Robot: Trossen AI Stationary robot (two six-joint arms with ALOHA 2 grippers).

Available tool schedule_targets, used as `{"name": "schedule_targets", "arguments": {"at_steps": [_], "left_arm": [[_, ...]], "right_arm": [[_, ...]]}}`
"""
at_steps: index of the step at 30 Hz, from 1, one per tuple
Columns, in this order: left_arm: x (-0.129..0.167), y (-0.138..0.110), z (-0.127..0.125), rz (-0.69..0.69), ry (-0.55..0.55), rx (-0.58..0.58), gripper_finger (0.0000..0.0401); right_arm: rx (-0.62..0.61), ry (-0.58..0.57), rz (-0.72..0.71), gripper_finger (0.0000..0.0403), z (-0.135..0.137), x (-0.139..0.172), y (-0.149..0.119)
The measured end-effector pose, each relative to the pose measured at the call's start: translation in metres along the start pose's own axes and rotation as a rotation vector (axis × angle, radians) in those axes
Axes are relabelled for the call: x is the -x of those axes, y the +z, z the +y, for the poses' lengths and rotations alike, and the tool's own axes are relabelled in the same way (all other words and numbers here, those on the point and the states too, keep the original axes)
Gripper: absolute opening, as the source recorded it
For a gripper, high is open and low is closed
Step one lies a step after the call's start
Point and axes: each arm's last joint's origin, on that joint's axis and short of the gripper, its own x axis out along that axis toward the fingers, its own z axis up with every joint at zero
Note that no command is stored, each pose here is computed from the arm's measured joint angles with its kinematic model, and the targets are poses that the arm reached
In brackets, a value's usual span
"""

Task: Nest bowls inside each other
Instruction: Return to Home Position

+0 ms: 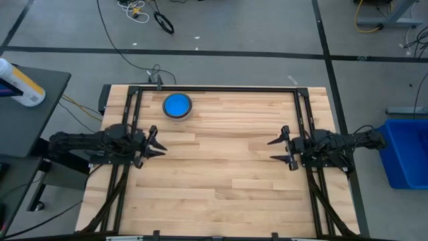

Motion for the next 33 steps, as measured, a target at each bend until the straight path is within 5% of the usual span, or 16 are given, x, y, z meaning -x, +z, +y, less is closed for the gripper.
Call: {"name": "schedule_targets", "arguments": {"at_steps": [9, 20, 33], "left_arm": [[-0.004, -0.006, 0.007, 0.066, 0.174, -0.014, 0.0093], [0.001, 0.001, 0.002, 0.049, 0.077, -0.040, 0.0093], [0.004, 0.007, 0.001, -0.025, 0.120, -0.048, 0.0094]], "right_arm": [[-0.020, 0.039, 0.007, 0.0273, 0.003, -0.001, 0.000], [-0.019, 0.050, 0.005, 0.0245, 0.004, -0.001, 0.000], [-0.033, 0.090, 0.003, 0.0221, 0.008, 0.000, 0.000]]}}
